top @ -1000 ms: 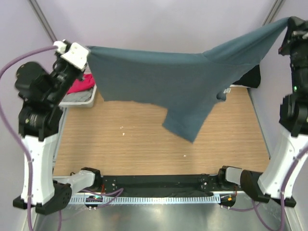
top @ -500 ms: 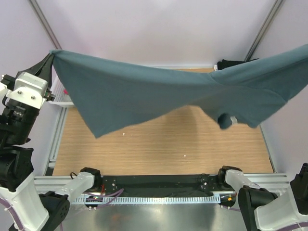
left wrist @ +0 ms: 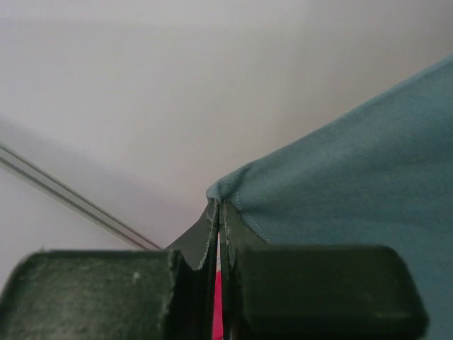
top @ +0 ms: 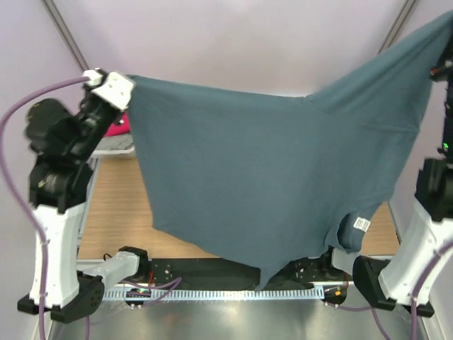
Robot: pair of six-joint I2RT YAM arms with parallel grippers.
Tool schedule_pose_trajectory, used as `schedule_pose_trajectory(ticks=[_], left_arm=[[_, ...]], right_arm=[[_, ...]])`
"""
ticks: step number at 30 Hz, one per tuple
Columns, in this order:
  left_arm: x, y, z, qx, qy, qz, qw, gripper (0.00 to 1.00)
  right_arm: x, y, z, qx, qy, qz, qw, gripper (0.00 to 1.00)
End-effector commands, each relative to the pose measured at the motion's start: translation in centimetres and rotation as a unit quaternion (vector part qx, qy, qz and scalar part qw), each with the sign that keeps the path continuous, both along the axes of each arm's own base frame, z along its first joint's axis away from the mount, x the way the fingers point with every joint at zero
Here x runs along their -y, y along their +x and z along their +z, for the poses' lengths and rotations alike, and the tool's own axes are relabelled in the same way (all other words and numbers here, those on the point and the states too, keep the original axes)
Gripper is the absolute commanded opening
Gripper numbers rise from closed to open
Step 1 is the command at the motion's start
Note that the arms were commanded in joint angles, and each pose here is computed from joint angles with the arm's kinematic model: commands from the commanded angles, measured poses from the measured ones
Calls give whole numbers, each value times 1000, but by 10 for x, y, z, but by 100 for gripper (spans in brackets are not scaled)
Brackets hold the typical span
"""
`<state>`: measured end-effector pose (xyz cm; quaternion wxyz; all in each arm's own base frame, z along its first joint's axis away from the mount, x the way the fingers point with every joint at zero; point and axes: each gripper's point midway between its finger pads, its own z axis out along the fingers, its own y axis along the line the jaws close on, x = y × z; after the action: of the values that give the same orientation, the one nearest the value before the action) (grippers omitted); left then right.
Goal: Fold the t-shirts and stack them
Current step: Flatten the tshirt out
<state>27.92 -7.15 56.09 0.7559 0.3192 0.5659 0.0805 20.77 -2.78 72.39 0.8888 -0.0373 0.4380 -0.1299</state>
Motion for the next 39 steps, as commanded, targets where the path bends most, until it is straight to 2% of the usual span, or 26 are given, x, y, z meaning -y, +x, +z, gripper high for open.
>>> schedule_pose_trajectory(ticks=[1, 3, 4, 6, 7, 8, 10, 13, 14, 15, 16, 17, 18, 20, 21, 23, 24, 25, 29, 34, 39], left_arm=[[3, 62, -69, -68, 33, 26, 997, 0], [12, 90, -102, -91, 41, 19, 995, 0], [14, 101, -116, -101, 44, 17, 994, 0], [19, 127, -147, -124, 50, 17, 991, 0], [22, 148, -173, -151, 57, 18, 987, 0], [24, 159, -181, -155, 58, 15, 986, 0], [23, 190, -219, -188, 65, 19, 980, 0], [18, 221, -252, -217, 72, 23, 973, 0], [19, 236, -284, -248, 79, 22, 965, 0], [19, 246, -289, -251, 81, 22, 964, 0], [19, 254, -296, -255, 84, 24, 963, 0], [21, 266, -325, -282, 82, 24, 956, 0], [23, 276, -319, -275, 76, 26, 958, 0], [24, 290, -349, -305, 68, 33, 949, 0], [24, 300, -344, -298, 64, 39, 952, 0], [18, 313, -349, -299, 67, 63, 950, 0], [14, 321, -370, -313, 70, 76, 944, 0], [12, 330, -360, -303, 67, 87, 947, 0], [5, 344, -386, -327, 69, 117, 935, 0], [-10, 353, -401, -334, 76, 147, 928, 0], [-33, 362, -395, -328, 65, 159, 929, 0]], right_arm=[[17, 99, -55, -76, 6, 3, 997, 1], [16, 134, -83, -110, 3, 22, 994, 1], [20, 172, -121, -157, 11, 30, 987, 1], [23, 209, -159, -201, 14, 34, 979, 1], [20, 228, -185, -230, 11, 39, 972, 1], [21, 256, -219, -265, 8, 39, 963, 1], [9, 283, -266, -313, -25, 44, 948, 1], [5, 328, -342, -382, -49, 42, 922, 1], [2, 339, -354, -387, -50, 44, 920, 1], [1, 358, -390, -414, -47, 45, 908, 1], [2, 368, -396, -416, -51, 40, 907, 1], [-4, 377, -404, -420, -59, 42, 905, 1], [-6, 392, -436, -443, -63, 43, 893, 1], [-8, 409, -443, -443, -69, 43, 893, 1], [-8, 422, -469, -461, -68, 43, 884, 1], [-5, 439, -465, -452, -62, 37, 889, 1], [-4, 445, -466, -451, -59, 34, 890, 1], [-4, 453, -475, -453, -55, 35, 889, 1], [-7, 464, -498, -463, -49, 40, 884, 1], [-7, 460, -509, -474, -47, 41, 878, 1], [2, 450, -509, -483, -52, 25, 874, 1]])
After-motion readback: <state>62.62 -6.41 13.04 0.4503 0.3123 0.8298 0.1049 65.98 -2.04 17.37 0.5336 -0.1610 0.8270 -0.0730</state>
